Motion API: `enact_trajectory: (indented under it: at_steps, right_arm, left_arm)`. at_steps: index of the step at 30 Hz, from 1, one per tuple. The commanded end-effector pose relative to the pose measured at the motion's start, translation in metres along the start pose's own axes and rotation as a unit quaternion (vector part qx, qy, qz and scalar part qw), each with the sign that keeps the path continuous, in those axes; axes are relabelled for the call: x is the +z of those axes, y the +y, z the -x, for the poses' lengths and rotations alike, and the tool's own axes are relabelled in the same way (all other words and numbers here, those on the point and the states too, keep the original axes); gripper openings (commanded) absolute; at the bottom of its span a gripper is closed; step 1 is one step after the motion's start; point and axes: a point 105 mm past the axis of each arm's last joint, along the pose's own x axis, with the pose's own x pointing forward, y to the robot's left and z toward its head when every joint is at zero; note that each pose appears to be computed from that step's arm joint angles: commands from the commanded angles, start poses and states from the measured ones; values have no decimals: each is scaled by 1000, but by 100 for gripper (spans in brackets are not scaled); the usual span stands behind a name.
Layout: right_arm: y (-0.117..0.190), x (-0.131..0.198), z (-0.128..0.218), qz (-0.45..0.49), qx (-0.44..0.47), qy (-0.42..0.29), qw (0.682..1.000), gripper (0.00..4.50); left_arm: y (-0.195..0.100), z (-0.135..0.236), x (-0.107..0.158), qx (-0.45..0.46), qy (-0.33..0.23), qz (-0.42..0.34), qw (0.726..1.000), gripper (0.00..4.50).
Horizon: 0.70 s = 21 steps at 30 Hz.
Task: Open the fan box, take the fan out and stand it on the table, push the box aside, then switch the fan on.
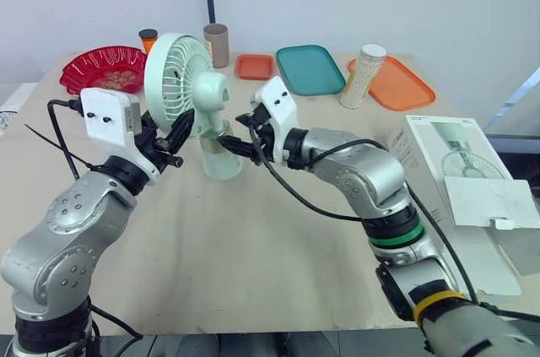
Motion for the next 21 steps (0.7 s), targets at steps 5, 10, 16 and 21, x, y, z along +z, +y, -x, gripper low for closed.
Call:
enact_trajectory:
  at_steps: [5, 10, 16, 21]
  right_arm:
    - [4, 22, -4, 22, 8, -37, 999, 325]
    - [6, 26, -6, 21, 14, -46, 999, 325]
    - [5, 28, -10, 20, 11, -50, 998, 325]
    - [5, 28, -13, 21, 10, -52, 998, 325]
  left_arm:
    - [-6, 4, 20, -9, -42, -13, 999, 190]
    - [-9, 4, 19, -11, -41, -11, 999, 190]
    - [-11, 4, 17, -14, -40, -8, 999, 190]
    - [-13, 3, 17, -15, -40, -6, 999, 190]
